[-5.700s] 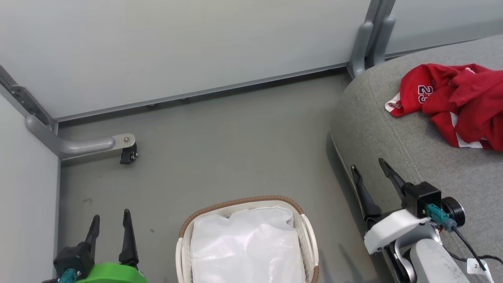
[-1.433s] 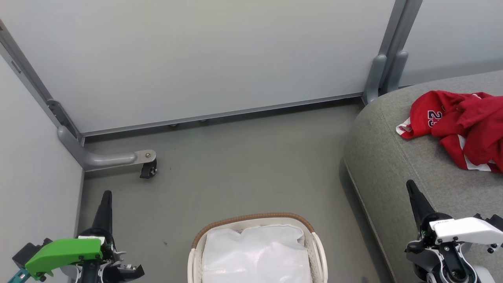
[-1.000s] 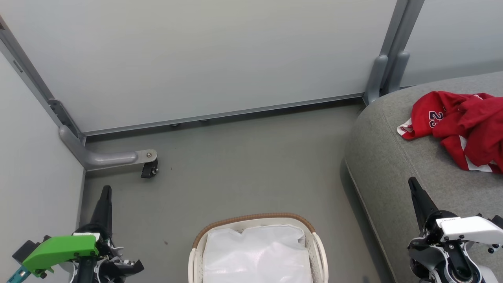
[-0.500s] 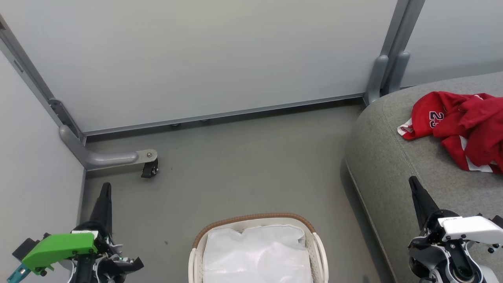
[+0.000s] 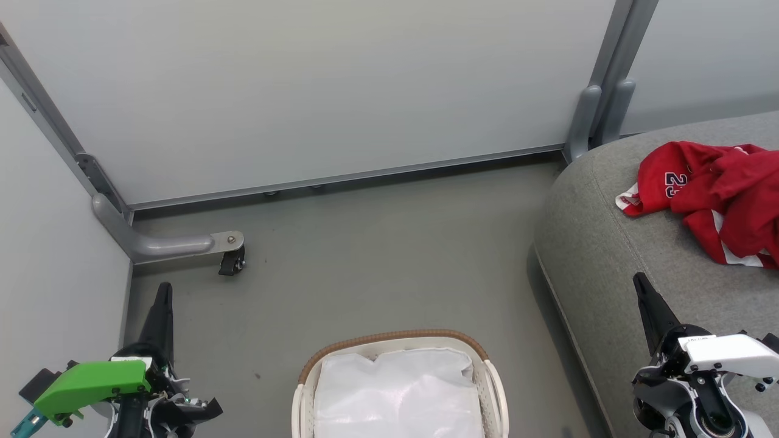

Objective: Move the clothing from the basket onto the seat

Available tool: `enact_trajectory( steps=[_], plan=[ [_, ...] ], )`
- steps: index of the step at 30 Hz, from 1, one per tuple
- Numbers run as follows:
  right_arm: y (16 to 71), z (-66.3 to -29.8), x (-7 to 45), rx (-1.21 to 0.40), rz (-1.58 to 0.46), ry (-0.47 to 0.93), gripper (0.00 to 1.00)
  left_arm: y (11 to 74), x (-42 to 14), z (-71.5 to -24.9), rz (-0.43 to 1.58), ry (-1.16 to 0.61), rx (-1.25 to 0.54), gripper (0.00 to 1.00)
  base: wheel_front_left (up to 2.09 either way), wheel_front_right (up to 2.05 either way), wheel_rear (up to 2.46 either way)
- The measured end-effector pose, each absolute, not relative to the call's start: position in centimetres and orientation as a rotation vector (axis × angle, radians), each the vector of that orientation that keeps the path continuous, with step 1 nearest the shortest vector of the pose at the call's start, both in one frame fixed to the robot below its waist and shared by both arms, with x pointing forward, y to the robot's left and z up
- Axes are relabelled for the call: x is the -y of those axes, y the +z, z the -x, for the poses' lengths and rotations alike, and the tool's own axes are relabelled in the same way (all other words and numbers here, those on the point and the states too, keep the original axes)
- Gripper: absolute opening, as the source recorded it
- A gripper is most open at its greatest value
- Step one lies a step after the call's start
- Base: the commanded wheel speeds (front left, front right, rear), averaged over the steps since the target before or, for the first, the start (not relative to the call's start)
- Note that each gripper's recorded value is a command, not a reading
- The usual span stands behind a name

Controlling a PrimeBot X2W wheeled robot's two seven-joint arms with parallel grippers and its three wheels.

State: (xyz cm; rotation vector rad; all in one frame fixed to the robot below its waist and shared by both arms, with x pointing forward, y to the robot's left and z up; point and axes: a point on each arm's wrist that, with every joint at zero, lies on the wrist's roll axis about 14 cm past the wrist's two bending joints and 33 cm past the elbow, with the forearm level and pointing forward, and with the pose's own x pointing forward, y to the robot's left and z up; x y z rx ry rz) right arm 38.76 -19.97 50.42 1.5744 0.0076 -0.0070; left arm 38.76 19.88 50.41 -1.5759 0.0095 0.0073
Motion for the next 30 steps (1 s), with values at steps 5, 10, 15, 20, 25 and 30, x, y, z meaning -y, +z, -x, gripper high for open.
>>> enact_trajectory(
  steps=[5,10,15,20,25,30],
  plan=[
    [50.43,-38.76,19.97,-0.008,-1.574,-0.007,0.00,50.41,-19.88,-38.76,1.576,0.007,-0.009,0.00,0.00,0.00,0.00],
    [50.43,-38.76,19.97,-0.007,-1.574,-0.007,0.00,50.41,-19.88,-38.76,1.576,0.007,-0.009,0.00,0.00,0.00,0.00],
    [50.43,-38.76,19.97,-0.007,-1.574,-0.007,0.00,50.41,-19.88,-38.76,1.576,0.007,-0.009,0.00,0.00,0.00,0.00],
    [50.43,-38.76,19.97,-0.007,-1.574,-0.007,0.00,50.41,-19.88,-38.76,1.576,0.007,-0.009,0.00,0.00,0.00,0.00],
    [50.43,-38.76,19.97,-0.007,-1.574,-0.007,0.00,50.41,-19.88,-38.76,1.576,0.007,-0.009,0.00,0.00,0.00,0.00],
    [50.42,-38.76,19.97,-0.008,-1.574,-0.007,0.00,50.40,-19.88,-38.76,1.576,0.007,-0.009,0.00,0.00,0.00,0.00]
  ],
)
